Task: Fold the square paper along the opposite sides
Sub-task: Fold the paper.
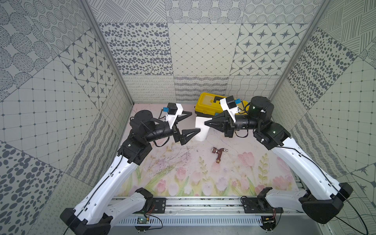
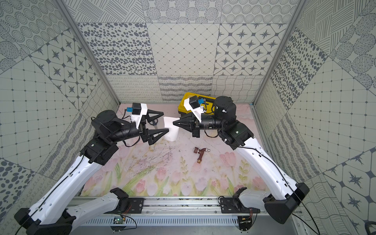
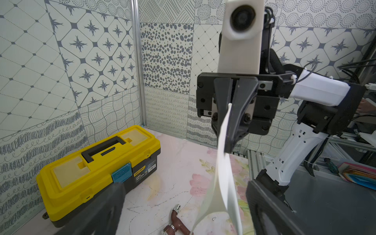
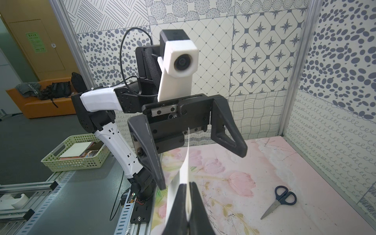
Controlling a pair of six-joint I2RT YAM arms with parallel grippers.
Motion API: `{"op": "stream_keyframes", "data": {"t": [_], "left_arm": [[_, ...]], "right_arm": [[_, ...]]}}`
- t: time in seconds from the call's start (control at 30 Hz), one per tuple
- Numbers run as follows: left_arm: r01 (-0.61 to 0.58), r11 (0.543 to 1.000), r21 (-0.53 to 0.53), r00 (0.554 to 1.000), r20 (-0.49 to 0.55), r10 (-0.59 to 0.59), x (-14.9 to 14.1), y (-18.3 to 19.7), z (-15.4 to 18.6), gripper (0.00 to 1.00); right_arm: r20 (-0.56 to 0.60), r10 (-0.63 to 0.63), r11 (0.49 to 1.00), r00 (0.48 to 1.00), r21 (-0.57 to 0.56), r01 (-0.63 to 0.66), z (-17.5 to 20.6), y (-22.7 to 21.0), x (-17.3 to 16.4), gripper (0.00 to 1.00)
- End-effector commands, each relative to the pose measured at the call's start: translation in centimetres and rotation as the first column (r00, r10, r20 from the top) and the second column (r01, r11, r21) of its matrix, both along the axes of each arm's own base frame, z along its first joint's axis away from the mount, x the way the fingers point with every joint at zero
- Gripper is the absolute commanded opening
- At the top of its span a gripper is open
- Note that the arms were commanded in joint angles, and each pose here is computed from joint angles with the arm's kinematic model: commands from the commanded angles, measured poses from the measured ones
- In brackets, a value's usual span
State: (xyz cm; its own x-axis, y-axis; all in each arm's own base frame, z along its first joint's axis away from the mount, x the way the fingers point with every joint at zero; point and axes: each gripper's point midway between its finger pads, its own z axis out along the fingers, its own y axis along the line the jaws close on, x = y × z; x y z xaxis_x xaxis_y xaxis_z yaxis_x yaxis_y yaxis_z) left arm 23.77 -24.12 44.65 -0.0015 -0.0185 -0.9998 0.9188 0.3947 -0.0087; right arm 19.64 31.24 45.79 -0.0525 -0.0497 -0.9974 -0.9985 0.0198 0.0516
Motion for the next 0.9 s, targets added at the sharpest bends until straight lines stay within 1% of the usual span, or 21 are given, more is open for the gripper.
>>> {"op": "stream_keyframes", "data": {"t": [0.0,0.03,0.17,0.27,0.33,0.43,0.63,0.73,0.87], "left_arm": [[-0.039,0.994,-0.104,0.998,0.05,0.044,0.6,0.4,3.0,0.92],[-0.018,0.994,-0.104,0.998,0.052,0.023,0.3,0.3,3.0,0.85],[0.063,0.993,-0.102,0.997,0.058,-0.057,-0.9,-0.3,3.0,0.54],[0.102,0.99,-0.096,0.994,0.059,-0.097,-1.5,-0.5,2.8,0.42],[0.125,0.988,-0.092,0.991,0.063,-0.12,-1.9,-0.6,2.8,0.37],[0.155,0.984,-0.085,0.986,0.072,-0.149,-2.6,-0.7,2.6,0.34],[0.219,0.975,-0.026,0.966,0.145,-0.213,-5.0,-0.4,2.2,0.35],[0.26,0.965,0.013,0.949,0.182,-0.258,-6.6,-0.1,2.2,0.37],[0.299,0.953,0.04,0.934,0.194,-0.301,-7.5,0.0,2.4,0.4]], "right_arm": [[0.05,0.018,0.999,0.999,0.031,-0.02,1.5,-0.3,-1.0,0.06],[0.05,0.018,0.999,0.999,0.031,-0.02,1.5,-0.3,-1.0,0.05],[0.053,0.02,0.999,0.998,0.034,-0.022,1.7,-0.4,-1.1,0.06],[0.06,0.018,0.999,0.998,0.036,-0.02,1.8,-0.5,-1.2,0.05],[0.058,0.017,0.999,0.998,0.034,-0.019,1.7,-0.5,-1.2,0.06],[0.062,0.015,0.999,0.998,0.033,-0.017,1.6,-0.5,-1.2,0.06],[0.077,0.026,0.999,0.997,0.024,-0.028,1.5,-0.6,-1.5,0.06],[0.092,0.039,0.999,0.995,0.019,-0.041,1.5,-0.8,-1.9,0.05],[0.099,0.066,0.998,0.993,0.016,-0.067,1.6,-1.0,-2.4,0.05]]}}
